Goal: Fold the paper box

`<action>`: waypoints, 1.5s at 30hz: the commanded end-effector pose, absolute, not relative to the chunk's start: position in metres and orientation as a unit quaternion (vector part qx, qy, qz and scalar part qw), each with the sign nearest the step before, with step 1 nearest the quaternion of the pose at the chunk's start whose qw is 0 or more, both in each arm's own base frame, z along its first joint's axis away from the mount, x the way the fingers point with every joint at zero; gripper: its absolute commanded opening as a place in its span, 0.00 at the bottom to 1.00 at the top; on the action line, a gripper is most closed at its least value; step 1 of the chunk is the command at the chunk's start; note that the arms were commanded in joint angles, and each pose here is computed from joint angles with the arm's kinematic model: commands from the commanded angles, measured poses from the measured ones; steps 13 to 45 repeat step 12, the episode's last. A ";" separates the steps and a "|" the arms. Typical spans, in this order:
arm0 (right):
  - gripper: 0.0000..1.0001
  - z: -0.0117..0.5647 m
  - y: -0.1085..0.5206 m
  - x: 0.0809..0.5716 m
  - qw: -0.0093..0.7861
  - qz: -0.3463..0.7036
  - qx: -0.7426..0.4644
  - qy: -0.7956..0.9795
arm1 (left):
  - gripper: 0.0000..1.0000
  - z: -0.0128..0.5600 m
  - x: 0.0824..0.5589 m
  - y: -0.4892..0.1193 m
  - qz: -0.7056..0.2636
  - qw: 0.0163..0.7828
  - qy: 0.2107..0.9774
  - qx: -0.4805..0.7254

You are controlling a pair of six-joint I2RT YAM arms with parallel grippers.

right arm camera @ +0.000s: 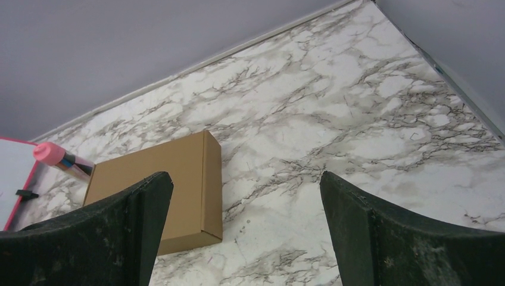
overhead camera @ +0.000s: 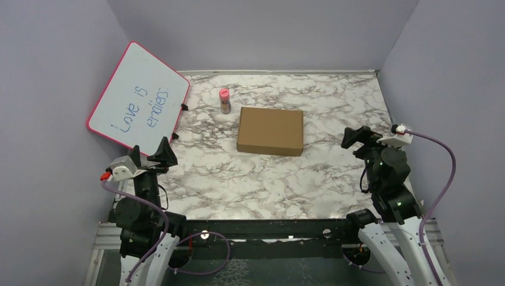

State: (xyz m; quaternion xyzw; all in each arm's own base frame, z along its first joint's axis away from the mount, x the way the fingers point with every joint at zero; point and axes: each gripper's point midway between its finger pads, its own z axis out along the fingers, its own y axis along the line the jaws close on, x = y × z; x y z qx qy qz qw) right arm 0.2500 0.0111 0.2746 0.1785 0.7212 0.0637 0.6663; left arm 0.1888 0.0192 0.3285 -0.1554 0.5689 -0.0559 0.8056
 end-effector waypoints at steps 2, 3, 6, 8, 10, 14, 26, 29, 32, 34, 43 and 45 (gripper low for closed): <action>1.00 0.282 0.019 0.253 0.678 0.085 0.168 0.711 | 0.99 0.333 0.191 0.021 -0.057 0.813 0.557 -0.162; 1.00 0.283 0.019 0.254 0.678 0.085 0.166 0.711 | 0.99 0.333 0.190 0.023 -0.054 0.812 0.556 -0.168; 1.00 0.283 0.021 0.255 0.676 0.086 0.162 0.713 | 0.99 0.333 0.189 0.027 -0.048 0.812 0.555 -0.175; 1.00 0.282 0.022 0.256 0.675 0.086 0.161 0.715 | 0.99 0.333 0.190 0.025 -0.051 0.812 0.555 -0.172; 1.00 0.280 0.022 0.256 0.673 0.086 0.161 0.716 | 0.99 0.334 0.190 0.025 -0.052 0.812 0.554 -0.175; 1.00 0.281 0.021 0.256 0.675 0.086 0.162 0.715 | 0.99 0.333 0.190 0.028 -0.047 0.811 0.554 -0.180; 1.00 0.281 0.021 0.256 0.675 0.086 0.162 0.715 | 0.99 0.333 0.190 0.028 -0.047 0.811 0.554 -0.180; 1.00 0.281 0.021 0.256 0.675 0.086 0.162 0.715 | 0.99 0.333 0.190 0.028 -0.047 0.811 0.554 -0.180; 1.00 0.281 0.021 0.256 0.675 0.086 0.162 0.715 | 0.99 0.333 0.190 0.028 -0.047 0.811 0.554 -0.180; 1.00 0.281 0.021 0.256 0.675 0.086 0.162 0.715 | 0.99 0.333 0.190 0.028 -0.047 0.811 0.554 -0.180; 1.00 0.281 0.021 0.256 0.675 0.086 0.162 0.715 | 0.99 0.333 0.190 0.028 -0.047 0.811 0.554 -0.180; 1.00 0.281 0.021 0.256 0.675 0.086 0.162 0.715 | 0.99 0.333 0.190 0.028 -0.047 0.811 0.554 -0.180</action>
